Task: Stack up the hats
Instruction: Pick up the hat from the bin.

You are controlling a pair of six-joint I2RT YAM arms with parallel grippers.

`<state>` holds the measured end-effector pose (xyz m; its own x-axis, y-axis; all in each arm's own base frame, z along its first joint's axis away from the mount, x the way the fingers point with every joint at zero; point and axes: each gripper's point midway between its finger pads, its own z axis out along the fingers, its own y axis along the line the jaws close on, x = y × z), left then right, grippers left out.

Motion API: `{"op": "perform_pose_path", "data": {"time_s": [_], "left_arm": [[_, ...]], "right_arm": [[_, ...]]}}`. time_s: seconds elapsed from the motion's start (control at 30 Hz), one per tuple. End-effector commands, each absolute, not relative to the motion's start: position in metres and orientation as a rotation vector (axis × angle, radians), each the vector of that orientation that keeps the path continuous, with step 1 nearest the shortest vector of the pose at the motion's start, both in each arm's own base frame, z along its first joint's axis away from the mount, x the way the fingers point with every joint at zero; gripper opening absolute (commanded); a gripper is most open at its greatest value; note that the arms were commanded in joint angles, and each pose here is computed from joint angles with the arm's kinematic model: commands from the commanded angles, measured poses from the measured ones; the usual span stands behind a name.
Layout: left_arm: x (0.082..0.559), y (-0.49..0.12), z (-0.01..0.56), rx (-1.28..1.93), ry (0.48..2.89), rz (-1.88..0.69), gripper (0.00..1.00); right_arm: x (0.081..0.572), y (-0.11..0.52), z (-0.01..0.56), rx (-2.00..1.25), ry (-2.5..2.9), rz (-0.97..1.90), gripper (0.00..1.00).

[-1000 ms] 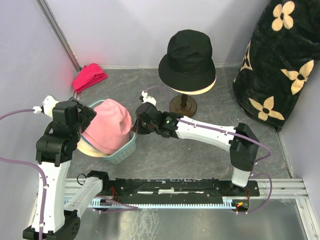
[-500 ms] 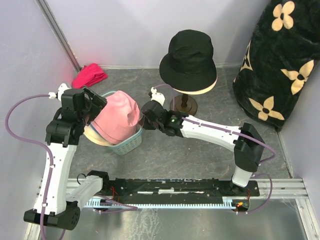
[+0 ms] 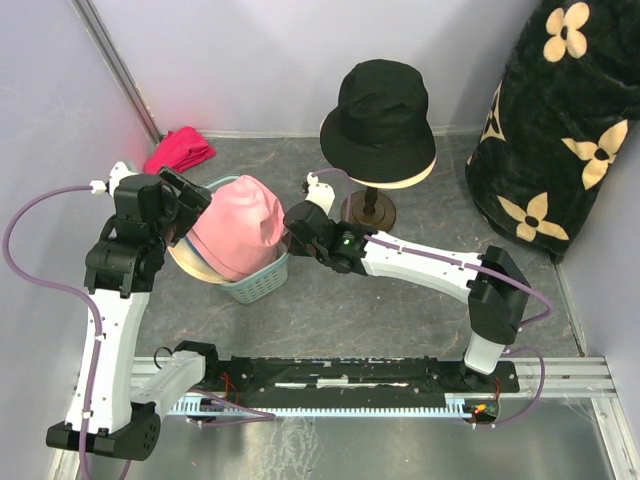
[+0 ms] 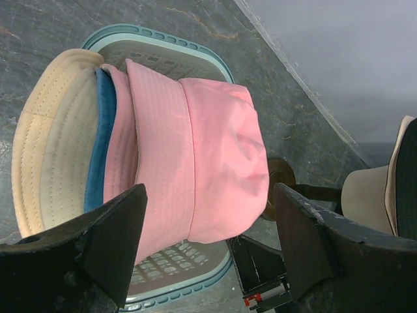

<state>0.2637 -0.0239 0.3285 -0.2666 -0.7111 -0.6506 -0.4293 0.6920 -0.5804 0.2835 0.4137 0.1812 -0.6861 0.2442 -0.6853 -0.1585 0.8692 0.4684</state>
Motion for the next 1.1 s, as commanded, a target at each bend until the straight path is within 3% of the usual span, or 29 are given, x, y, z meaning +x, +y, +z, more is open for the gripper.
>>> {"op": "perform_pose_path", "data": {"time_s": [0.0,1.07], "left_arm": [[0.26,-0.02,0.335,-0.892,1.875,-0.353,0.84],[0.273,-0.027,0.312,-0.908,1.878,-0.397,0.82]], "right_arm": [[0.309,0.407,0.242,0.222,2.033,0.734,0.01],[0.305,0.406,0.239,0.206,2.049,0.746,0.01]]}}
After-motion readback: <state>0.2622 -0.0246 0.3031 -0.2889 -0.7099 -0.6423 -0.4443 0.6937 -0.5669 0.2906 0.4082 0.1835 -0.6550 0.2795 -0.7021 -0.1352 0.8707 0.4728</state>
